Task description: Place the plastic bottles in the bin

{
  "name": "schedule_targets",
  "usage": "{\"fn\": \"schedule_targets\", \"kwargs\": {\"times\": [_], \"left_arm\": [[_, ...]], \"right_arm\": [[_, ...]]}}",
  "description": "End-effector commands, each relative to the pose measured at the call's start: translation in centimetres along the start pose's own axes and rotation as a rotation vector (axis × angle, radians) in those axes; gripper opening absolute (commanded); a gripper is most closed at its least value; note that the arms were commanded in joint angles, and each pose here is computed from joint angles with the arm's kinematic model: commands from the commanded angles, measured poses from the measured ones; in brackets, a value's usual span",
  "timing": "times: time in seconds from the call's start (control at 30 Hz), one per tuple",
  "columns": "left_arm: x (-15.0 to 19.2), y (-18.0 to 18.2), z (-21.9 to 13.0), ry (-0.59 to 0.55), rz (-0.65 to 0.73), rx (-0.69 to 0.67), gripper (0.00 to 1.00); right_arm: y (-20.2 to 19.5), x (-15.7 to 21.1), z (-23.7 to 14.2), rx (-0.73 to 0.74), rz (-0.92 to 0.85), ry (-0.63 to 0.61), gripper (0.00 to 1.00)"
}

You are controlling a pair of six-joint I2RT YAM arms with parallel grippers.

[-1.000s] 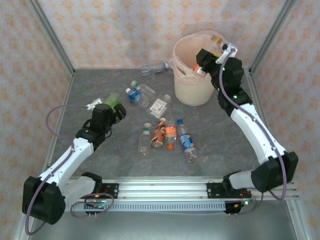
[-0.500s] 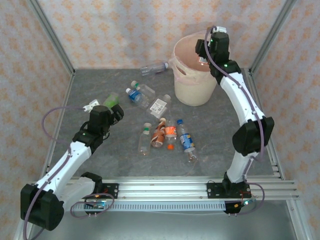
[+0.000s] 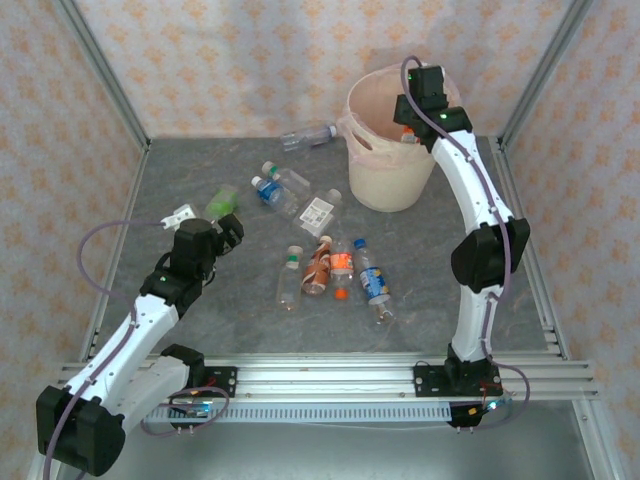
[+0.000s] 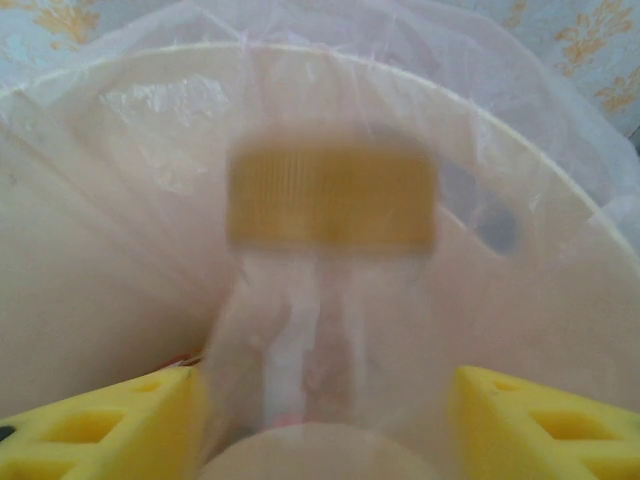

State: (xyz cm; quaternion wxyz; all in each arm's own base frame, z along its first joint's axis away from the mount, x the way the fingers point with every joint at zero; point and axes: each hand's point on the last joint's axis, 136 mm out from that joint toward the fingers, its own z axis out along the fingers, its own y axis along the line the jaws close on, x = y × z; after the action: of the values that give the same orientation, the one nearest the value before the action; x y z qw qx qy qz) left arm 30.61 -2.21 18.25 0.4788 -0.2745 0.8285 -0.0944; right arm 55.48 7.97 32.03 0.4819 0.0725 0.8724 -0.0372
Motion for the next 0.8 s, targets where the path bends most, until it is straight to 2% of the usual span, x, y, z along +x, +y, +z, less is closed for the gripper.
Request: {"fn": "schedule_targets", "kwargs": {"times": [0.0, 0.13, 0.33, 0.53, 0.63, 0.67, 0.73, 0.77], "left_arm": [[0.1, 1.1, 0.3, 0.008, 0.044, -0.060, 1.00], [-0.1, 1.4, 0.7, 0.021, 0.090, -0.108, 1.00], [-1.0, 2.2, 1.9, 0.047, 0.169, -0.240, 1.00], [-1.6, 2.6, 5.2, 0.181, 0.263, -0.352, 1.00], [-1.9, 2.9, 7.2, 0.252, 0.319, -0.375, 1.00], [-2.1, 3.0, 7.8, 0.282, 0.352, -0.381, 1.00], [-2.2, 2.9, 8.9, 0.345, 0.404, -0.359, 1.00], [-1.7, 2.3, 9.6, 0.404, 0.421, -0.290, 1.00]], "right_arm": [[-0.6, -1.1, -1.0, 0.013, -0.001, -0.013, 0.70], [-0.5, -2.4, -2.7, -0.021, 0.010, -0.046, 0.77], [-0.3, -4.3, -6.7, -0.106, 0.031, -0.115, 0.80], [0.1, -5.0, -11.8, -0.246, 0.086, -0.212, 0.86], [0.5, -4.6, -14.6, -0.345, 0.114, -0.279, 0.93], [0.6, -4.3, -15.7, -0.383, 0.122, -0.302, 1.00], [0.7, -3.3, -17.2, -0.441, 0.135, -0.330, 0.99], [0.7, -3.1, -18.3, -0.469, 0.142, -0.351, 0.99]]}}
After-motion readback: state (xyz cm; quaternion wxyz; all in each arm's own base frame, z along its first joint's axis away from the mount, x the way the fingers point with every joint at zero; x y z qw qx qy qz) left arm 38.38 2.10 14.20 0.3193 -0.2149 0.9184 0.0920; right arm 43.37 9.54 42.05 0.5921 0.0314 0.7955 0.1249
